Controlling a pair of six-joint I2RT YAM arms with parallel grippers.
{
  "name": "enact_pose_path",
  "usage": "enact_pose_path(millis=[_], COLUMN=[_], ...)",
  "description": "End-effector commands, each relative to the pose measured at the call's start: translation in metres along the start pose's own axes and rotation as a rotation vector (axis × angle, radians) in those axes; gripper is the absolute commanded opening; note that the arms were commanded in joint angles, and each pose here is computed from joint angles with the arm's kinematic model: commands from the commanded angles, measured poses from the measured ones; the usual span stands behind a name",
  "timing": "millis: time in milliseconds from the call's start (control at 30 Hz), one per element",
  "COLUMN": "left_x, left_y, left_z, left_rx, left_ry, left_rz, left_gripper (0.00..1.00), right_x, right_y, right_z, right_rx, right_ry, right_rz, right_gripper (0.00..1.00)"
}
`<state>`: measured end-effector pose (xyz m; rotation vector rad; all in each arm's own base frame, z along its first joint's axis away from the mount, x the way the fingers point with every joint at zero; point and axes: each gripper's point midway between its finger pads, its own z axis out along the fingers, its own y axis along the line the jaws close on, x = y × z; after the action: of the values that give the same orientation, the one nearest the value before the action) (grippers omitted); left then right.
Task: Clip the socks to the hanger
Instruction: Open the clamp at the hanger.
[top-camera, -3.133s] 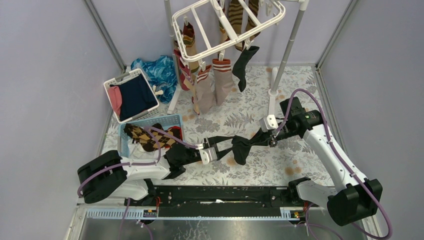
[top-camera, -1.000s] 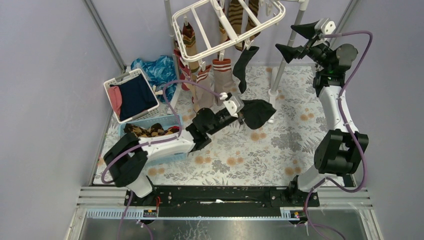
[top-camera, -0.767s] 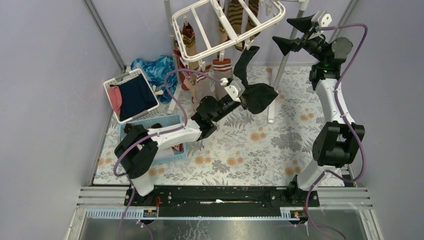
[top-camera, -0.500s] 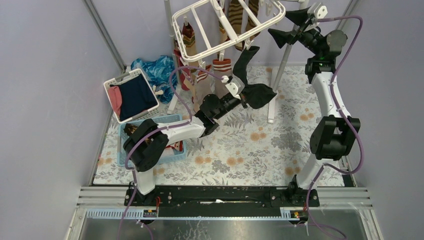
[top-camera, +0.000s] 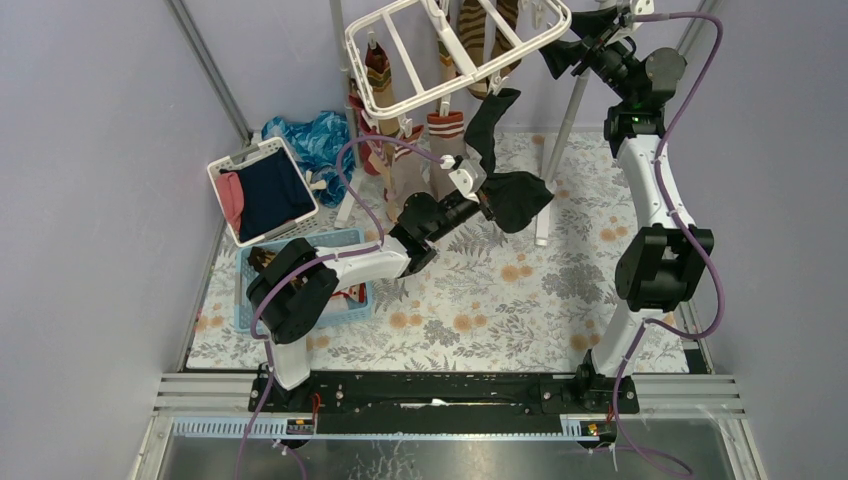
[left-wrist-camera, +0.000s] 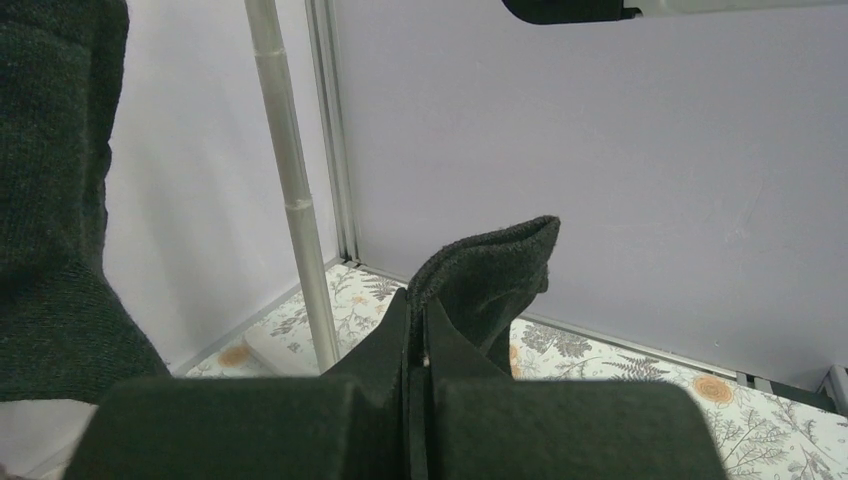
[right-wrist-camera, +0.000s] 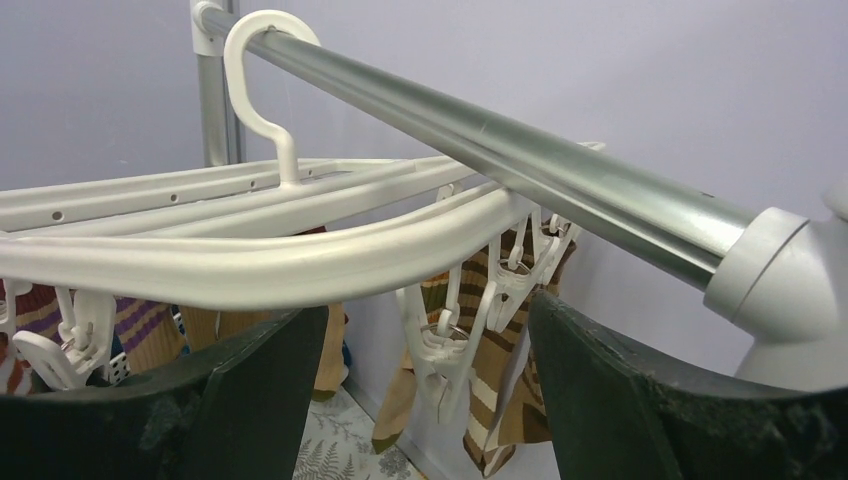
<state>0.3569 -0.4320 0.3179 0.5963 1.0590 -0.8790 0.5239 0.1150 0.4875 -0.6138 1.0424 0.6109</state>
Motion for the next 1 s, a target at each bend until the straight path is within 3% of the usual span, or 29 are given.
enact_pose_path(millis=[0,267,500,800,967], left_x=[-0.023,-0.022,-0.022,-0.019,-0.019], left_y=[-0.001,-0.001,-0.002,-0.003,-0.003], left_z=[-0.001,-0.003,-0.003,-0.002,-0.003], left_rx=[0.013,0.019,0.024,0.033,0.037], left_ry=[-0.081,-0.086,-0.089,-0.087,-0.087], left_rz=[-0.002,-0.020,-0.032,-0.046,-0.050], left_gripper=[0.00,0.00,0.00,0.00,0.00], right_x=[-0.019,-0.021,-0.023,-0.029,-0.033], right_y=[0.002,-0.012,-0.018,-0.016,-0.013], right_z=[0.010,0.016,0.017,0.027,0.030], right_rx=[0.025,0.113,0.136,0.154,0.143], right_ry=[-0.049,-0.064,-0.082,-0.117,-0.125], right_rz=[-0.010,-0.028,-0.040,-0.021,-0.016], right_gripper=[0.80,0.79,0.69,0.65,0.52])
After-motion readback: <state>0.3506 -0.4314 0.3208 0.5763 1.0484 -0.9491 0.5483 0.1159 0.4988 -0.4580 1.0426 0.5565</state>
